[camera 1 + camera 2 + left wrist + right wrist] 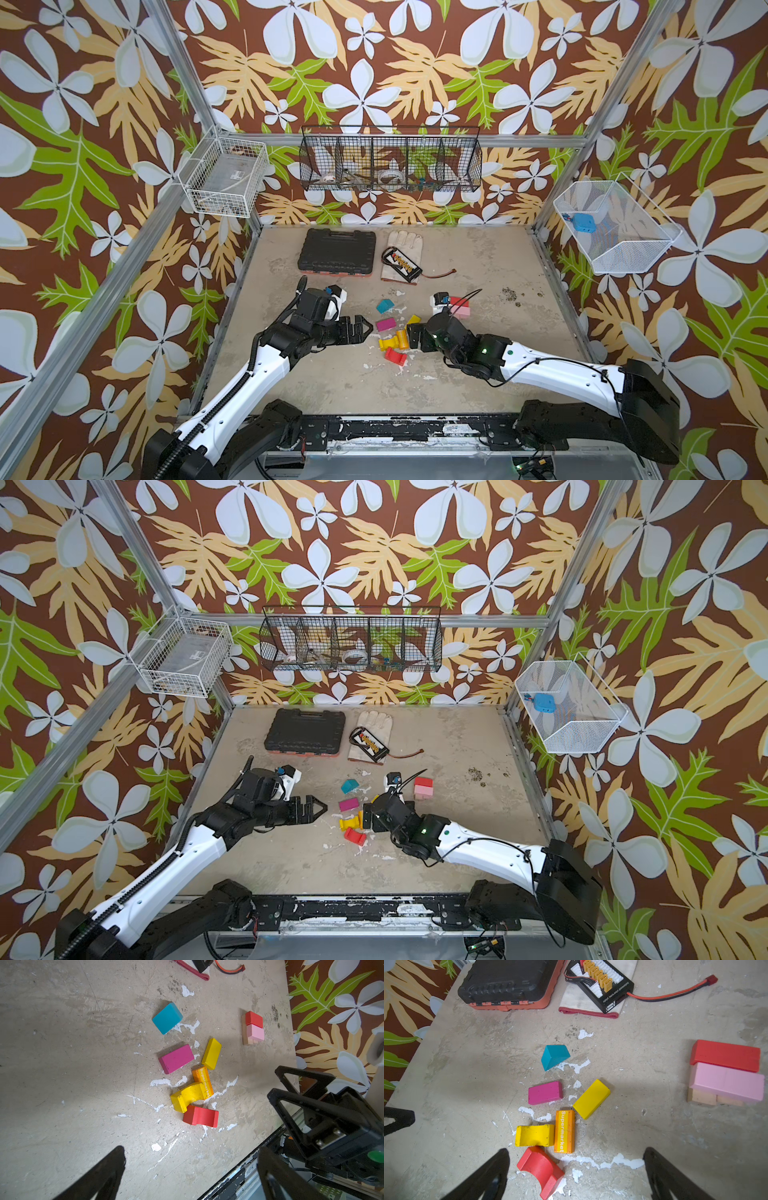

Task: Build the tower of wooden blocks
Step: 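Move the open right gripper back over the block pile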

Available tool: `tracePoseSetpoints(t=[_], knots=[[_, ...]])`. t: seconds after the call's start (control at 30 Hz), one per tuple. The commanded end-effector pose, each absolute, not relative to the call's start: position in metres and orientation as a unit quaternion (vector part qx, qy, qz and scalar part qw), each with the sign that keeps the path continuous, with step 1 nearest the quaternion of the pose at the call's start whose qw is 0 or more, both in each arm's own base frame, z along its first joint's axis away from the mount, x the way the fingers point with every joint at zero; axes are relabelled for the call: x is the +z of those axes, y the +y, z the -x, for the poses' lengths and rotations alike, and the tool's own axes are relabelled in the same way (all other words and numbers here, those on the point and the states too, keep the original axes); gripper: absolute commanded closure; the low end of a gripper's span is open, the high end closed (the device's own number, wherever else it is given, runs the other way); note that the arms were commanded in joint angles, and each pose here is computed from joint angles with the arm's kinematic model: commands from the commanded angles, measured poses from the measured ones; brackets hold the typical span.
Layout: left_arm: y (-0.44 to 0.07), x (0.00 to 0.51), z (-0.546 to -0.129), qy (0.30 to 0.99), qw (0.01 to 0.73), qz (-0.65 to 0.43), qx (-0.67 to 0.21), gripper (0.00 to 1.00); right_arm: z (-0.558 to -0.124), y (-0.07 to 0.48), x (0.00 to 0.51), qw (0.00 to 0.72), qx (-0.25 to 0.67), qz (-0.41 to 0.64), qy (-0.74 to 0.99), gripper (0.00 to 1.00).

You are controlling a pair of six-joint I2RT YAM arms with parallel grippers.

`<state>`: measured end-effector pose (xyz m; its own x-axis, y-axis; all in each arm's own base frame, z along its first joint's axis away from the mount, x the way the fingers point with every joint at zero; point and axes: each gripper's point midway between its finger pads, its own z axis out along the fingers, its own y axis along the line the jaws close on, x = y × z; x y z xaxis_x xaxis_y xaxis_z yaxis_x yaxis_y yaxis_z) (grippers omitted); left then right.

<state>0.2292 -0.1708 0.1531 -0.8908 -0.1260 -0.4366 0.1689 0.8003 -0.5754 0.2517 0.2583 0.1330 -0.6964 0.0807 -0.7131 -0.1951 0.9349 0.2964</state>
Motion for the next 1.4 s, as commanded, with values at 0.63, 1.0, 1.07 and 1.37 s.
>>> tracePoseSetpoints(t=[0.63, 1.0, 1.07, 1.37], knots=[[-0.171, 0.158, -0.230, 0.915, 0.244, -0.012, -0.321, 0.00, -0.317, 0.264, 0.073, 0.319, 0.055, 0.008, 0.946, 0.15], [-0.169, 0.160, -0.231, 0.914, 0.250, -0.009, -0.318, 0.00, -0.324, 0.264, 0.044, 0.301, 0.014, 0.023, 0.953, 0.20], [-0.170, 0.160, -0.230, 0.915, 0.248, -0.010, -0.318, 0.00, -0.325, 0.266, 0.039, 0.298, 0.009, 0.025, 0.954, 0.21], [-0.169, 0.163, -0.230, 0.912, 0.254, -0.010, -0.320, 0.00, -0.324, 0.249, 0.031, 0.297, -0.029, 0.020, 0.954, 0.27]])
